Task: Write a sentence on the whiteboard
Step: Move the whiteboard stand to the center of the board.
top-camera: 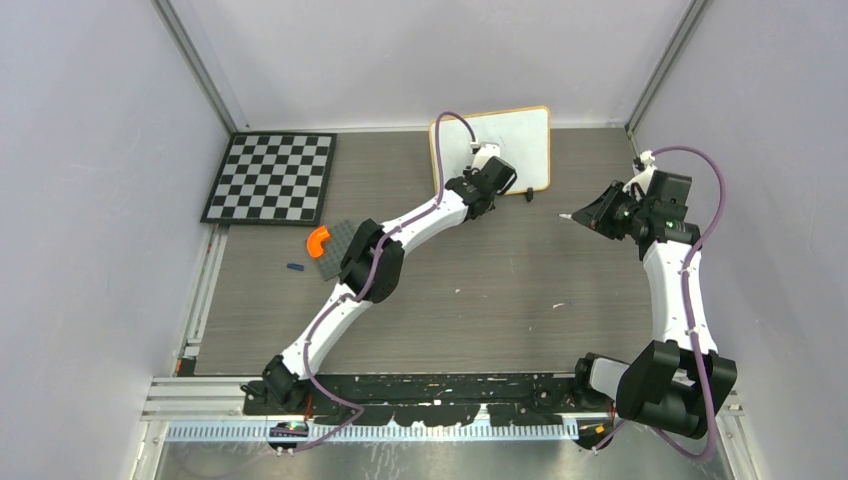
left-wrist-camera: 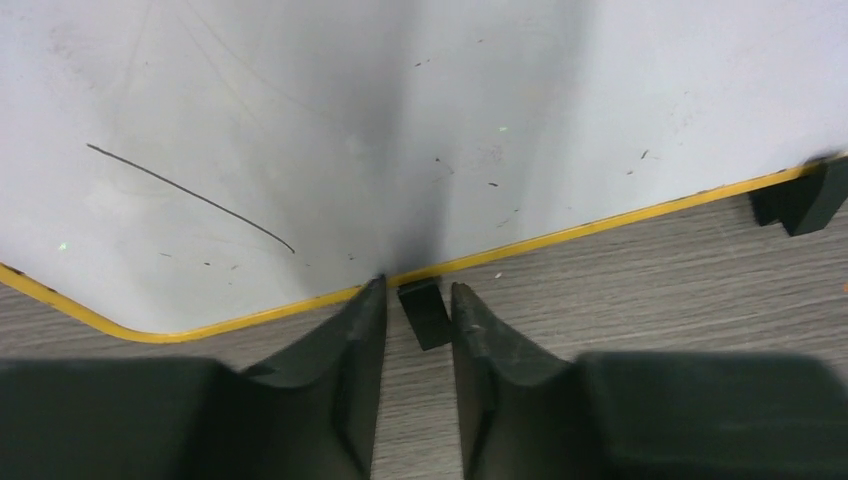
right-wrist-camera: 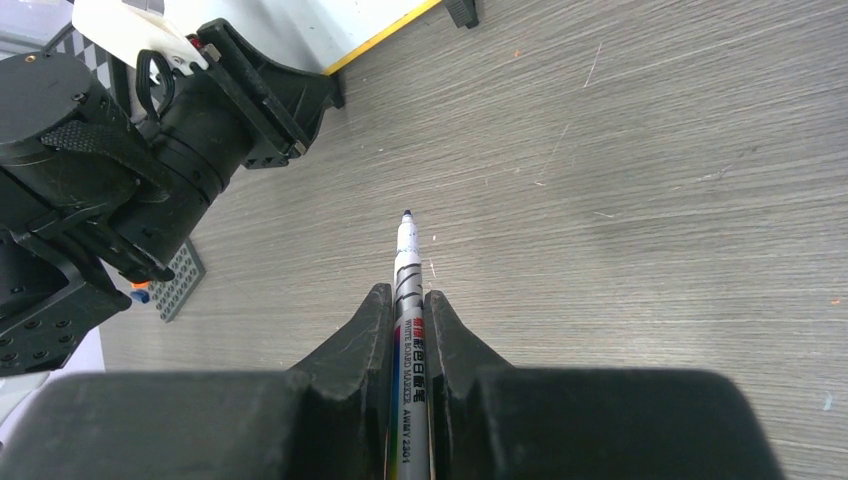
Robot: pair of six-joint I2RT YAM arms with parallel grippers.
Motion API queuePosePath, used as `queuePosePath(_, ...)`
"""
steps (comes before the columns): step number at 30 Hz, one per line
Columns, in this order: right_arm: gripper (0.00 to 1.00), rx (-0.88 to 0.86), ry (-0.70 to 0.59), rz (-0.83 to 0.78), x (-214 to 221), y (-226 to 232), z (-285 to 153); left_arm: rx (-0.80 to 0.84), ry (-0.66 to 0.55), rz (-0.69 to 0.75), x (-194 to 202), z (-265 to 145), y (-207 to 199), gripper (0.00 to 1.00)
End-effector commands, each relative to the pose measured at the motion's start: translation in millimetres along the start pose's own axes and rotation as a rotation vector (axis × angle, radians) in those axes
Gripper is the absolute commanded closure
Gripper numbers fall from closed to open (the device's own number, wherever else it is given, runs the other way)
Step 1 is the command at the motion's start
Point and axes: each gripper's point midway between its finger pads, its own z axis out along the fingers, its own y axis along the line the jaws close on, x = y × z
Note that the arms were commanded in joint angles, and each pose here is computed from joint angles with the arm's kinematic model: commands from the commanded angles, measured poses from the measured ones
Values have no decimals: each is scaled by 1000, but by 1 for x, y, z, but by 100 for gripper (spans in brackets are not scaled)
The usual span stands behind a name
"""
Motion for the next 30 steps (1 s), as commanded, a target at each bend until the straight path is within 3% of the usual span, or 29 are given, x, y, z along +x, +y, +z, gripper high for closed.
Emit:
queuePosePath(1, 100, -35, -55, -25, -18, 11, -6, -20, -33, -34, -14, -7, 1, 74)
queuePosePath(4, 100, -37, -54, -24, -18, 11, -6, -26, -12, -40, -14, -17, 6, 93)
queuePosePath(6, 100, -39, -57, -27, -18, 12, -7, -46, 3, -52, -13, -25, 13, 100)
queuePosePath(15, 100, -47, -73, -28, -21, 16, -12, -135, 57, -123, -7, -74, 50, 100)
queuePosePath(22, 100, -56, -80, -27, -22, 19, -15, -162, 142, -165, 34, -104, 77, 100)
queuePosePath(26, 100, -62, -82, -25, -22, 20, -16, -119, 190, -178, 57, -116, 71, 100)
queuePosePath(30, 100, -62, -82, -25, -22, 20, -16, -77, 216, -166, 70, -122, 54, 74)
